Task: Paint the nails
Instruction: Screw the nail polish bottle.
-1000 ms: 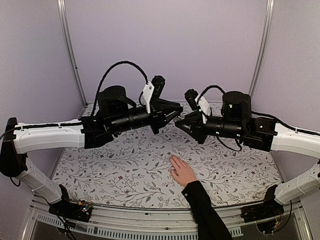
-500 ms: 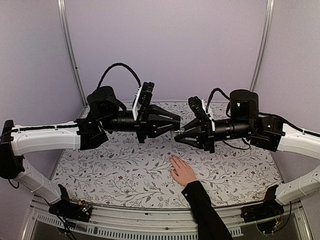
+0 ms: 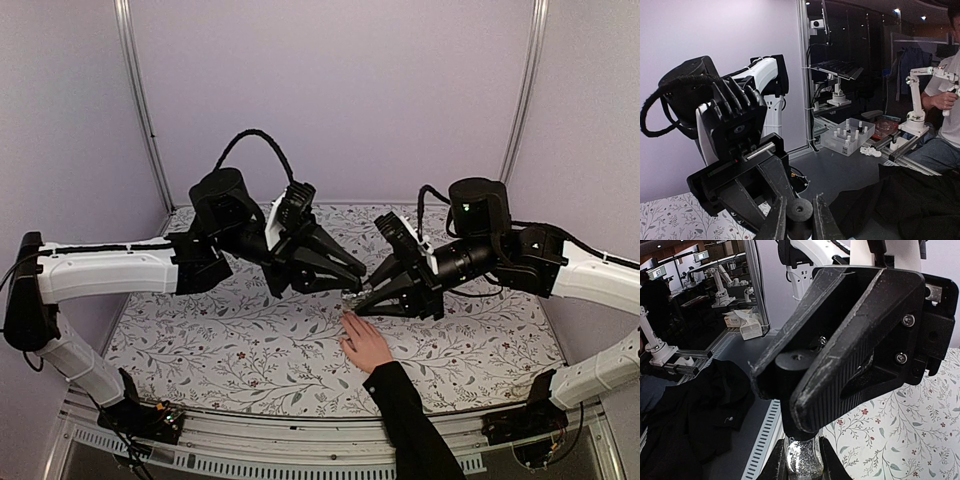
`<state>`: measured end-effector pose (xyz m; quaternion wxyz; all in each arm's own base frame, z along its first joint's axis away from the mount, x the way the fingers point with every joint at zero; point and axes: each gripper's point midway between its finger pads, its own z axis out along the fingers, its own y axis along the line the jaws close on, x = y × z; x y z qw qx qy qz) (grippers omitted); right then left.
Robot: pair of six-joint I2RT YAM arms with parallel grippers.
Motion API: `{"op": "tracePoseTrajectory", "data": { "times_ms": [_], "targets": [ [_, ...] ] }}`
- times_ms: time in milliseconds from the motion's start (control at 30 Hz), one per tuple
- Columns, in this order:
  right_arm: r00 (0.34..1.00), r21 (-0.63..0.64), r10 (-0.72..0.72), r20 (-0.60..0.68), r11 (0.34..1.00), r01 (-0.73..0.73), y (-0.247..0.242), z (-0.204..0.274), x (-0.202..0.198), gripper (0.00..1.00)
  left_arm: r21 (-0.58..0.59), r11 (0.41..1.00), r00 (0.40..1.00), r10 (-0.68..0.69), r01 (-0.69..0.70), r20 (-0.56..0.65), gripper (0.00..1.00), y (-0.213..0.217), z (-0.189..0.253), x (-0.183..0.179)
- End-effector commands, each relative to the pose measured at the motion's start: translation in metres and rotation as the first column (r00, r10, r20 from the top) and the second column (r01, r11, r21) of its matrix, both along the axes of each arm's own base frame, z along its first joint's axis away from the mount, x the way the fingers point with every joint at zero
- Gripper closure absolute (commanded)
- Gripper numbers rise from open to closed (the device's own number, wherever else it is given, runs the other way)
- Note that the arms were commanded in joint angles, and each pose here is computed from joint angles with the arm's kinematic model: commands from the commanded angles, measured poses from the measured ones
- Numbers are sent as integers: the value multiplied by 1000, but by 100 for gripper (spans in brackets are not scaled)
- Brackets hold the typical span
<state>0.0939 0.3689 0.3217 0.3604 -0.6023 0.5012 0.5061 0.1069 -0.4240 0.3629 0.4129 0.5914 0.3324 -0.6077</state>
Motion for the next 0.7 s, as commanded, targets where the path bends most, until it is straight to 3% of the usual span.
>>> {"op": "tracePoseTrajectory", "data": {
  "times_ms": [0, 200, 433, 667],
  "targets": [
    [958, 256, 220, 183, 930, -262, -18, 91, -45, 100, 199, 979, 992, -10, 36, -129, 97, -3, -66, 16],
    [961, 246, 213, 174, 936, -252, -16, 86, -43, 100, 191, 980, 992, -26, 50, -124, 96, -1, -62, 15],
    [967, 239, 193, 166, 943, -230, -15, 82, -40, 100, 149, 988, 996, 57, -46, -75, 92, 10, -37, 27],
    [979, 224, 154, 136, 958, -181, -12, 72, -33, 100, 102, 978, 981, 186, -180, -53, 68, 24, -11, 48]
  ]
}}
